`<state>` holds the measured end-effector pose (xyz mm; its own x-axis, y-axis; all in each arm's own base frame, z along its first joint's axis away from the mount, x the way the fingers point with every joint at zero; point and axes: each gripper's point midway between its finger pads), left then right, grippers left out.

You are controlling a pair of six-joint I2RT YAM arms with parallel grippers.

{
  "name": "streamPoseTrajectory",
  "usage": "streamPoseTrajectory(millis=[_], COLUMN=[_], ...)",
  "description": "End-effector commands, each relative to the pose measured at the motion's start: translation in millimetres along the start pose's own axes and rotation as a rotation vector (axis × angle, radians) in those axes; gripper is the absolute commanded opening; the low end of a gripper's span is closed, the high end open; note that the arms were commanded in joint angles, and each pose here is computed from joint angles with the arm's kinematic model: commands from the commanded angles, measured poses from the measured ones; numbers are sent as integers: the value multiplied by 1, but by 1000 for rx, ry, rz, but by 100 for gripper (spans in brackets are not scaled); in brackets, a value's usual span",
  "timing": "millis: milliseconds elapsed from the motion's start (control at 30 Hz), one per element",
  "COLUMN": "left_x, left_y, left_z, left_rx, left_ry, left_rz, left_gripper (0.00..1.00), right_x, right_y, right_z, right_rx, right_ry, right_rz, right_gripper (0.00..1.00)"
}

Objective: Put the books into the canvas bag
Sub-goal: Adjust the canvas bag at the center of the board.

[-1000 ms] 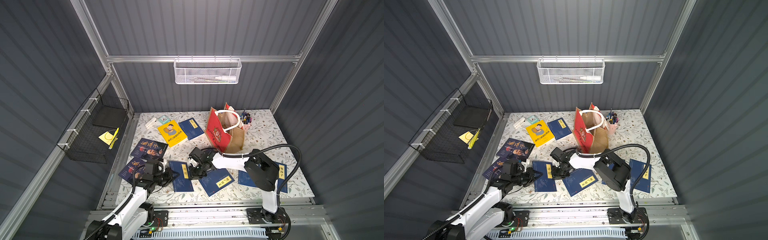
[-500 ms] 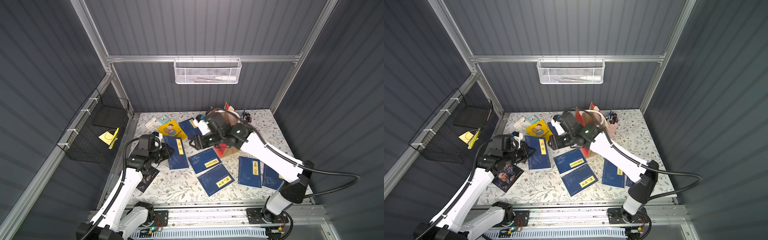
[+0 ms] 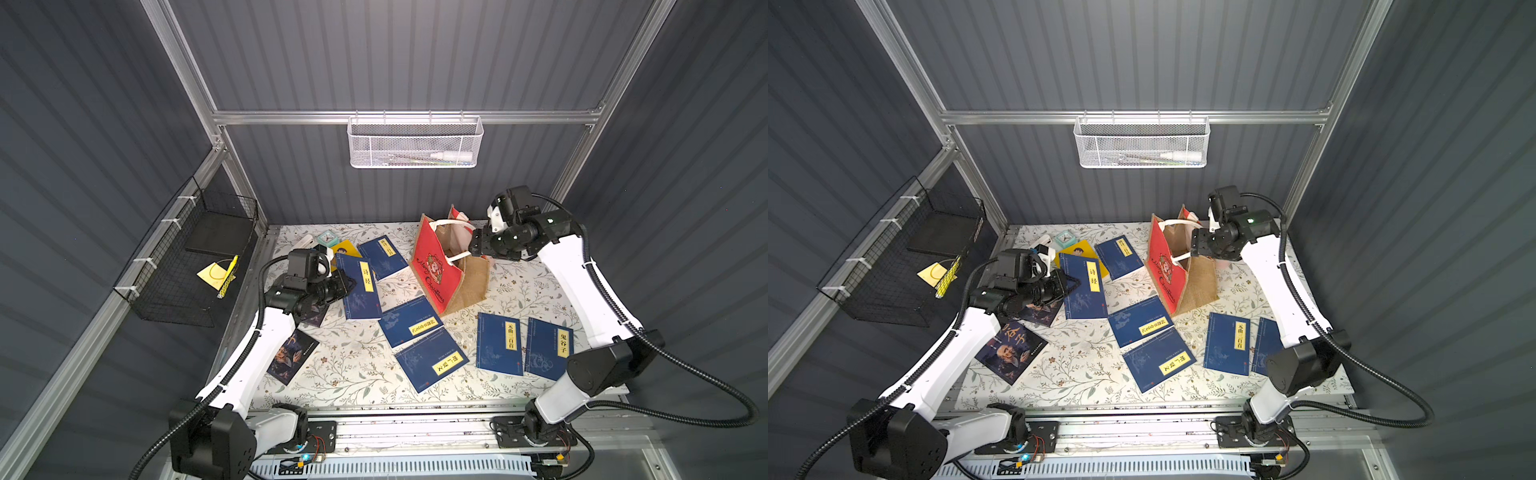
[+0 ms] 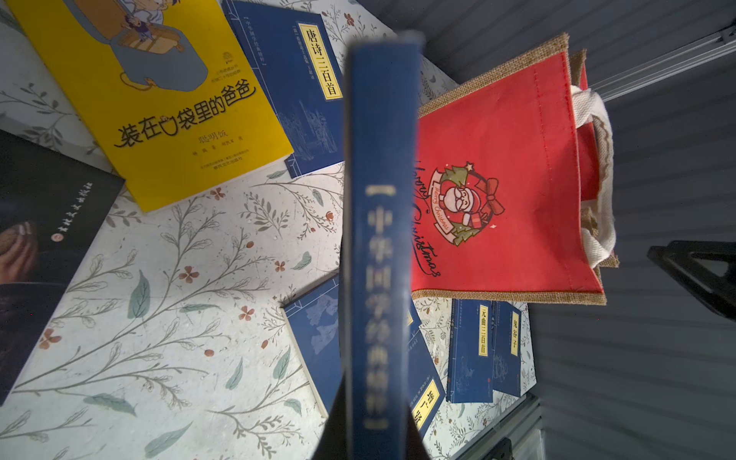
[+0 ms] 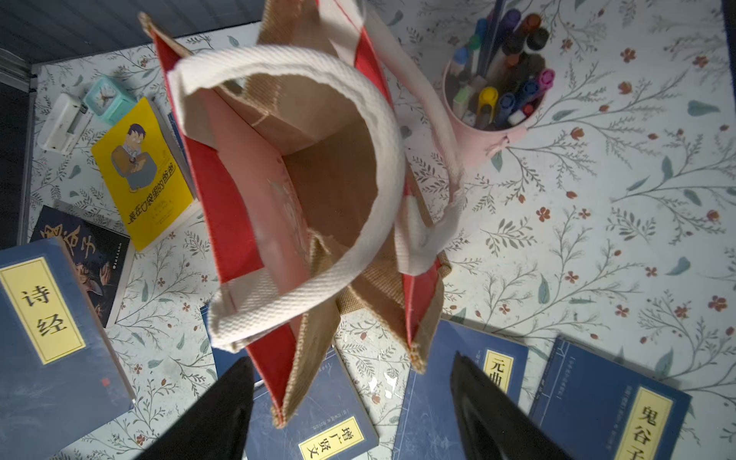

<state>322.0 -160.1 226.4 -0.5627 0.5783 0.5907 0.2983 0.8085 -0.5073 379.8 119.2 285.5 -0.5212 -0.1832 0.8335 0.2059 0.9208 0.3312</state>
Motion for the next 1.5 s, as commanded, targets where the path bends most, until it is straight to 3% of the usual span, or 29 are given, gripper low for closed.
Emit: streamPoseTrajectory(millis=[0, 567, 767, 900, 1067, 1333, 1467], left_x=[5, -17, -62, -107, -163, -201, -203], left_y=[-9, -24, -61, -60, -70, -80, -77], left_z=[-4, -15, -32, -50, -59, -65, -64], left_rx=[-42, -59, -134, -96, -98, -86, -93], left_ry=[-28, -37, -27, -61, -18, -5, 0], left_rz=[32, 76, 120, 105, 124, 159, 148], left_gripper=[0, 0, 0, 0, 0, 0, 0], right_x=[-3, -22, -41, -49, -61, -51, -20], right_y=[11, 15, 11, 14, 19, 59, 94], right_z=[1, -4, -9, -11, -7, -18, -20], right_rx=[-41, -99, -135, -143, -137, -67, 85], right_ry=[20, 29, 35, 49, 84, 70, 12], right_rz=[-81, -117, -110, -129, -155, -366, -440], right_gripper=[78, 69, 72, 72, 75, 76, 77])
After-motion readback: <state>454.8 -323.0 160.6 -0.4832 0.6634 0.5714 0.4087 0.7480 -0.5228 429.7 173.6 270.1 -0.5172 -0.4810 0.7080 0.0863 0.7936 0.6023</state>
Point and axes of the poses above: each gripper's point midway between its finger pads, its own x axis back along the fingers, its own y axis along the line the jaws close on, z = x × y, and after that the axes turned 15 degrees about -x, right-handed
